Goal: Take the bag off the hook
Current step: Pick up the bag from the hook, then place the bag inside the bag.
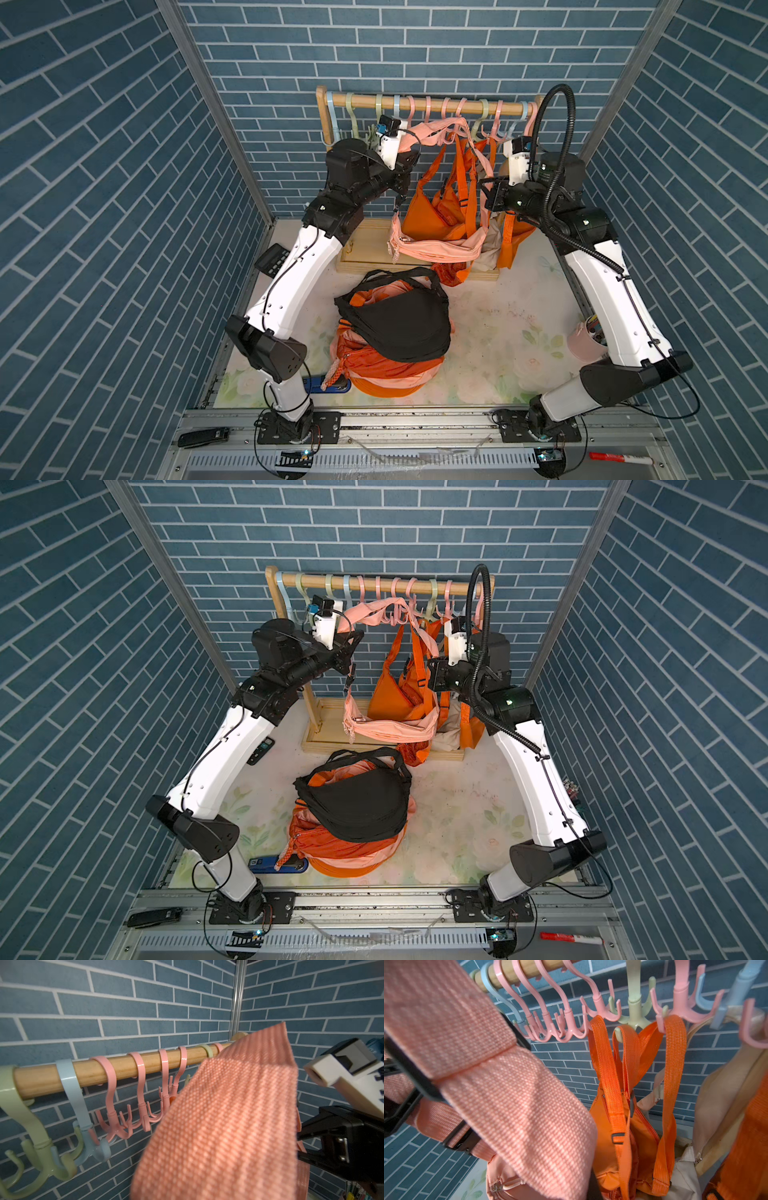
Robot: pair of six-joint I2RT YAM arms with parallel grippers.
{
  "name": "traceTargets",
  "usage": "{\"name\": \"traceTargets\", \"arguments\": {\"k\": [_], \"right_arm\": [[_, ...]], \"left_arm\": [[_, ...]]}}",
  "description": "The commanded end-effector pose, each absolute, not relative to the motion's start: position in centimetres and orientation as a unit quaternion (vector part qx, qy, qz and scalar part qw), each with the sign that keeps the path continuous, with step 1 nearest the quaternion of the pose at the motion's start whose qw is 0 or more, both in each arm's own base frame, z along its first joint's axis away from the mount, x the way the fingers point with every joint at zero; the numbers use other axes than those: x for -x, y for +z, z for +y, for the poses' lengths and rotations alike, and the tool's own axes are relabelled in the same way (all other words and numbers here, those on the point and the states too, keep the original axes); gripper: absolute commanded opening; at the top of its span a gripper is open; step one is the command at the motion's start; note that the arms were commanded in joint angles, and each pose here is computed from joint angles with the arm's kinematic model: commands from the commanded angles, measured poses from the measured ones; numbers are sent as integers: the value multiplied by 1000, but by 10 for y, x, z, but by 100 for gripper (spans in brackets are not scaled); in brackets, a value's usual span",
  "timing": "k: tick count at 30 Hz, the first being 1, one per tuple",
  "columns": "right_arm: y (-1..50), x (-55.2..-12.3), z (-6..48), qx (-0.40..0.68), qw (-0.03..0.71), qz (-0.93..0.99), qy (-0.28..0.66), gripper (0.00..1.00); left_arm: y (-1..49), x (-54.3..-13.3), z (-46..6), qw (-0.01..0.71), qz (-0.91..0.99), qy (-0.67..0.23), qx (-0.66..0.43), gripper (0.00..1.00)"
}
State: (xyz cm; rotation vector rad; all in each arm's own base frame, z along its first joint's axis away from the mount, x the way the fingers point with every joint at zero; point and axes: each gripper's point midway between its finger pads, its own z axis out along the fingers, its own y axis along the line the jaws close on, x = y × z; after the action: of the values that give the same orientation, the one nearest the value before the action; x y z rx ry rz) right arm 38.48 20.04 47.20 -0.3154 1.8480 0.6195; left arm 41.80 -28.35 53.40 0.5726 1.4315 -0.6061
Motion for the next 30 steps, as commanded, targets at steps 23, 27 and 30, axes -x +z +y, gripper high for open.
{"name": "traceTargets", "arguments": {"k": [23, 27, 30], "right_arm": [[481, -226, 214, 238, 550, 733, 321, 0], [471, -213, 209, 245, 542, 737, 322, 0], [464, -201, 201, 249, 545, 734, 319, 0]], "left_arm": [[507, -236, -197, 684, 641, -237, -254, 0], [498, -210, -184, 667, 653, -249, -258, 0], [495, -188, -173, 664, 647, -266, -263, 0]]}}
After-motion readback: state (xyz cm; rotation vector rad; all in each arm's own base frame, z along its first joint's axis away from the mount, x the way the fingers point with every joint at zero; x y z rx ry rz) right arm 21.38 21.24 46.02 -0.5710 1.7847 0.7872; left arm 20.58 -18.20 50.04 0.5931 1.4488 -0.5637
